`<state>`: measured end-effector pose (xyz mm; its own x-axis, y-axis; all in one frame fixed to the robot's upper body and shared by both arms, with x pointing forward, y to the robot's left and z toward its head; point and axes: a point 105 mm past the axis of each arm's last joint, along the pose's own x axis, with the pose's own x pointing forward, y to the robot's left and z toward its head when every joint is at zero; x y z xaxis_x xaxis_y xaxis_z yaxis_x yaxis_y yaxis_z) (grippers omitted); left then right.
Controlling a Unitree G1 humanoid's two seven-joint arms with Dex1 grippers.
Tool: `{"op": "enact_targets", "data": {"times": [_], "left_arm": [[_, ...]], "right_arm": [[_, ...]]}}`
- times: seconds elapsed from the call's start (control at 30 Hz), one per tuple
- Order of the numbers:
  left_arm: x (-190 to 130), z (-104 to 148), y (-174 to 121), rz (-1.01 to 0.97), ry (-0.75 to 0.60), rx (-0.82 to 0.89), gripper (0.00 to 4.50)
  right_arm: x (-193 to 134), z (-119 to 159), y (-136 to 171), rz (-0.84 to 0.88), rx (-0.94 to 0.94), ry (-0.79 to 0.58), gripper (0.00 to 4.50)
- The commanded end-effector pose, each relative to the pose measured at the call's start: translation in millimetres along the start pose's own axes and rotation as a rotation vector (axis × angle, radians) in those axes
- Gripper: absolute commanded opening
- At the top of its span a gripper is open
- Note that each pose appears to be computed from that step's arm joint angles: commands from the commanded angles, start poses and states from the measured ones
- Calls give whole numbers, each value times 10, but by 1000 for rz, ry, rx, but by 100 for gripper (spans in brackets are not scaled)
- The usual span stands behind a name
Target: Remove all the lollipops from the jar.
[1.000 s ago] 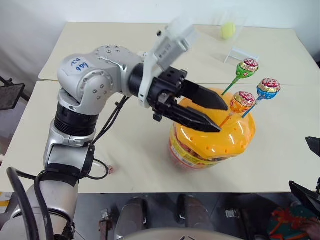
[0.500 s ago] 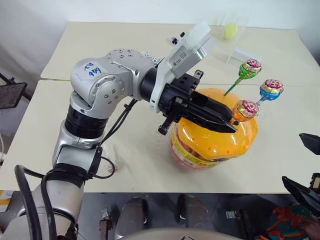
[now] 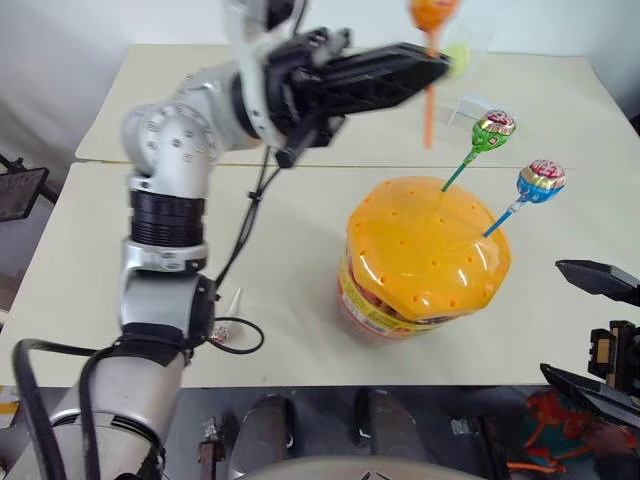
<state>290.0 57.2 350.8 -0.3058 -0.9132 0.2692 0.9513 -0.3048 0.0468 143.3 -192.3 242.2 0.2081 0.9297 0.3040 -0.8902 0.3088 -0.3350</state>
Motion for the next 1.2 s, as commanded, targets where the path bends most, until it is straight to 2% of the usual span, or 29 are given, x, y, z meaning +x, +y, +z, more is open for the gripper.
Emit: {"op": "enact_targets", "data": {"times": [0.03, 0.1, 0.2, 0.37, 0.5, 0.6, 0.63, 0.73, 0.77, 0.87, 0.93, 1.0, 1.2], "left_arm": [[-565, -135, -53, 173, 123, -52, 2], [-1036, -355, -97, 374, 241, -141, 2], [-1554, -672, -293, 564, 387, -205, 2], [-2093, -1001, -549, 797, 490, -266, 2], [-2462, -1351, -743, 957, 597, -337, 2], [-2511, -1503, -820, 969, 642, -366, 2], [-2533, -1530, -822, 988, 641, -374, 47], [-2607, -1565, -821, 1032, 634, -383, 120], [-2610, -1548, -814, 1031, 627, -367, 168], [-2582, -1345, -792, 963, 549, -217, 238], [-2452, -1097, -737, 890, 450, -84, 293], [-2345, -943, -722, 826, 388, -21, 348], [-1676, -724, -634, 560, 258, 111, 348]], "right_arm": [[122, 60, 111, 131, 5, 25, 450], [131, 47, 123, 171, 10, 55, 450], [96, -7, 84, 210, -14, 105, 450], [6, -129, -44, 221, -44, 170, 450], [-208, -241, -234, 153, -52, 265, 450], [-291, -294, -304, 113, -52, 315, 450], [-306, -298, -339, 88, -56, 321, 450], [-298, -253, -459, -15, -54, 304, 450], [-282, -229, -489, -48, -44, 292, 450], [-169, -136, -526, -125, 3, 235, 450], [-98, -87, -513, -152, 49, 206, 450], [-15, -38, -487, -151, 75, 191, 450], [171, 92, -498, -119, 90, 172, 450]]}}
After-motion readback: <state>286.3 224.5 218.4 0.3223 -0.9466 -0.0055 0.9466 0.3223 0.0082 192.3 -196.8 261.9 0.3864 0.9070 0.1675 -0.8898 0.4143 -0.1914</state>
